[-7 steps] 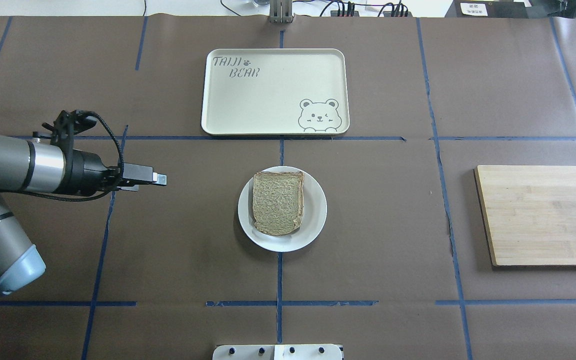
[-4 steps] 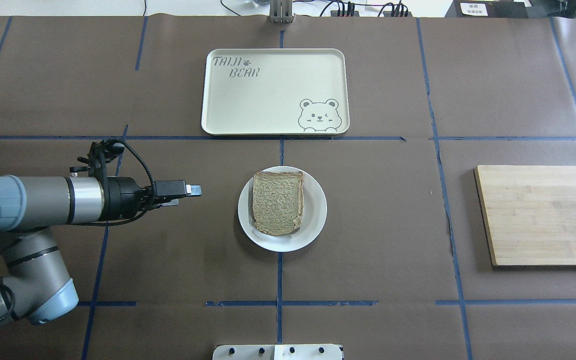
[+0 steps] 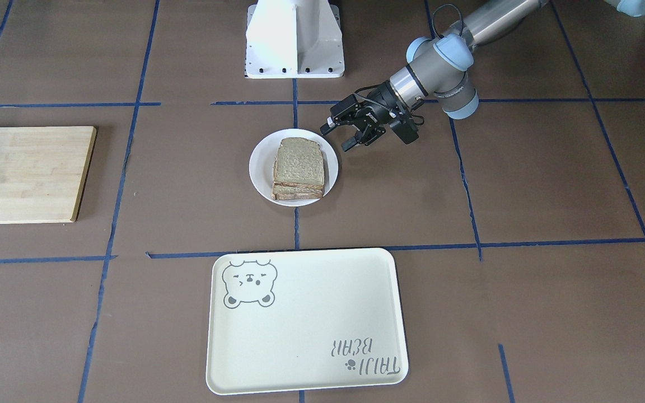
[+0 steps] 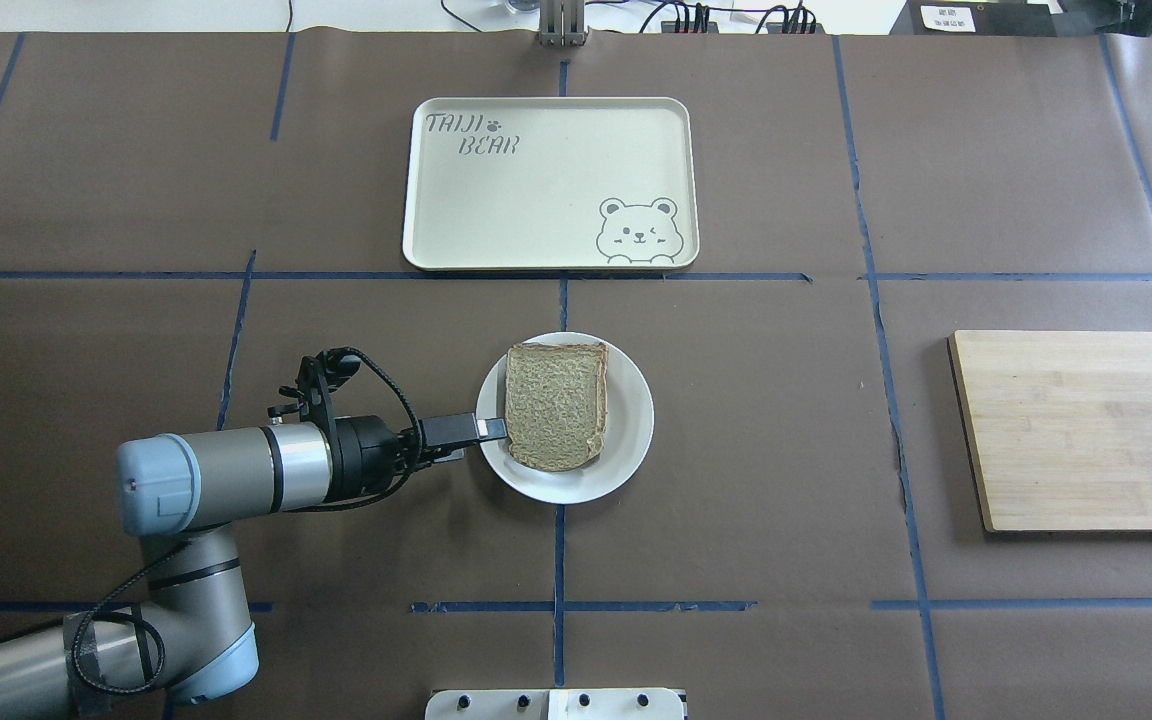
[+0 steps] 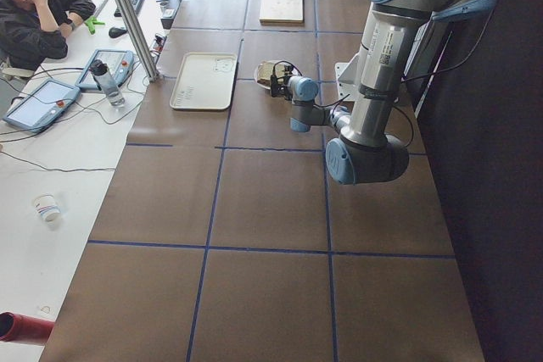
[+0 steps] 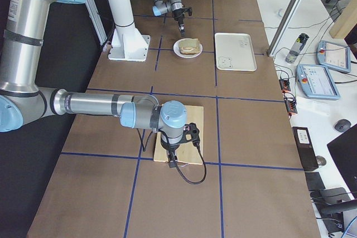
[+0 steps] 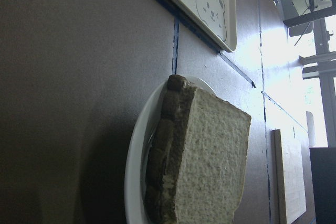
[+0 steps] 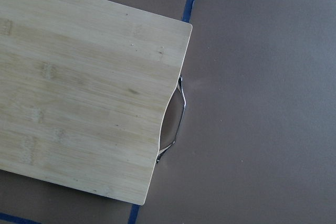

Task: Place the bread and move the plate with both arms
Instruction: 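Grip the white plate rim with the left gripper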

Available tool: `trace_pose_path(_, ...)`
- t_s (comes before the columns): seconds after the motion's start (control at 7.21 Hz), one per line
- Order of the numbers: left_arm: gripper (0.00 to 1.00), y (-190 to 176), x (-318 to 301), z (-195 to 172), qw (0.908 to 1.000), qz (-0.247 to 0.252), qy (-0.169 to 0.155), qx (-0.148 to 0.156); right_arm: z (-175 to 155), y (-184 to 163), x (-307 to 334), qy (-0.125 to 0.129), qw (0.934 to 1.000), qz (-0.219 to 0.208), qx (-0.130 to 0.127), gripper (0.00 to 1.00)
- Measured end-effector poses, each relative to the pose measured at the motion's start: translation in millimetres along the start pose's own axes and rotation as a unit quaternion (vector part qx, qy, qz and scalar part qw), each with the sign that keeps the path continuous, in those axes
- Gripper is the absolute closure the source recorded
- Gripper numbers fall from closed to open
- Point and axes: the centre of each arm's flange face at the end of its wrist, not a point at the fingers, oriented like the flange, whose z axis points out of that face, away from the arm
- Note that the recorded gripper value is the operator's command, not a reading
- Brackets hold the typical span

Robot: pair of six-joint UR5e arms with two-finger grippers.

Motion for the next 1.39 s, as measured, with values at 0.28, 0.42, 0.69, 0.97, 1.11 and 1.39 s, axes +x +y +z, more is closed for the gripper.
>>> trace_pose_path(0.28, 0.38, 1, -5, 5, 1.0, -0.001, -0.005, 0.0, 0, 0, 0, 0.0, 1.0, 0.0, 0.0, 0.0)
trace_pose_path(0.42, 0.39, 1, -9, 7, 1.0, -0.001, -0.009, 0.0, 0, 0, 0, 0.0, 1.0, 0.0, 0.0, 0.0)
trace_pose_path(0.69, 0.39, -1, -18, 9, 0.9998, -0.002, -0.019, 0.001, 0, 0, 0, 0.0, 1.0, 0.0, 0.0, 0.0)
trace_pose_path(0.97, 0.39, -3, -18, 10, 0.9998, -0.002, -0.019, 0.003, 0, 1, 0, 0.0, 1.0, 0.0, 0.0, 0.0)
trace_pose_path(1.11, 0.39, -5, -16, 9, 0.9998, -0.002, -0.017, 0.005, 0, 1, 0, 0.0, 1.0, 0.001, -0.001, 0.0)
trace_pose_path(1.39, 0.44, -10, -14, 7, 0.9998, -0.002, -0.015, 0.009, 1, 1, 1, 0.0, 1.0, 0.001, -0.001, 0.0)
